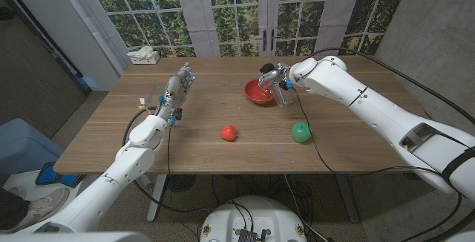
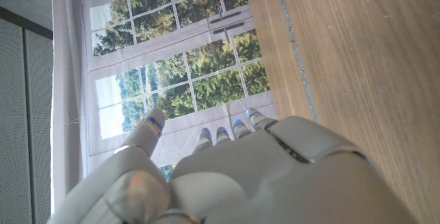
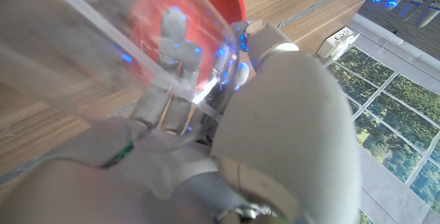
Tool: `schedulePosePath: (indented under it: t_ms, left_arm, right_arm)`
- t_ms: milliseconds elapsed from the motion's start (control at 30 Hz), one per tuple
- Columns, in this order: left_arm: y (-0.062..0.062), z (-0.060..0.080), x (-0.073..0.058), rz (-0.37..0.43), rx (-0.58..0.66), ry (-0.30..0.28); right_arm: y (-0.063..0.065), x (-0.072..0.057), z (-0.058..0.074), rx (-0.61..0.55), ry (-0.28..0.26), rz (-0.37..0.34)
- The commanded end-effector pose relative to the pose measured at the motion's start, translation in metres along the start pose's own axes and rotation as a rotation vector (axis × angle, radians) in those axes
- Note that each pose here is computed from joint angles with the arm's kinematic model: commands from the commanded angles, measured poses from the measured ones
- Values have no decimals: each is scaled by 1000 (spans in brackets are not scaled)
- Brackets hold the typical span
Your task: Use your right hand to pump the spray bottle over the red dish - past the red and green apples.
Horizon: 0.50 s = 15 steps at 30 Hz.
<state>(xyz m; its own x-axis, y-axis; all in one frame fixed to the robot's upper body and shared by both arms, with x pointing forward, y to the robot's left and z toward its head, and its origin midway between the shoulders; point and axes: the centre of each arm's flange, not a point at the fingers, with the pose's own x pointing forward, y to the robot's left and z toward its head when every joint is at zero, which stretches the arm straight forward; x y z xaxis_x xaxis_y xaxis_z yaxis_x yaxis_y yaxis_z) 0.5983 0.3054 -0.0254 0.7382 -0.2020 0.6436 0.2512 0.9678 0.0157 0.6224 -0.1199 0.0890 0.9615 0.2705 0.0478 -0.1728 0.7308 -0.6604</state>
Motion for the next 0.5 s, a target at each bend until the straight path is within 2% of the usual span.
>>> schedulePosePath:
  t_ms: [33, 333, 500]
  left_arm:
    - [-4, 2, 1, -3, 2, -4]
    - [-3, 3, -1, 2, 7, -3]
    - [-3, 3, -1, 3, 3, -3]
  right_arm:
    - [-3, -1, 0, 0, -5, 0]
    - [-2, 1, 0, -12, 5, 11]
    - [-2, 1, 1, -12, -12, -5]
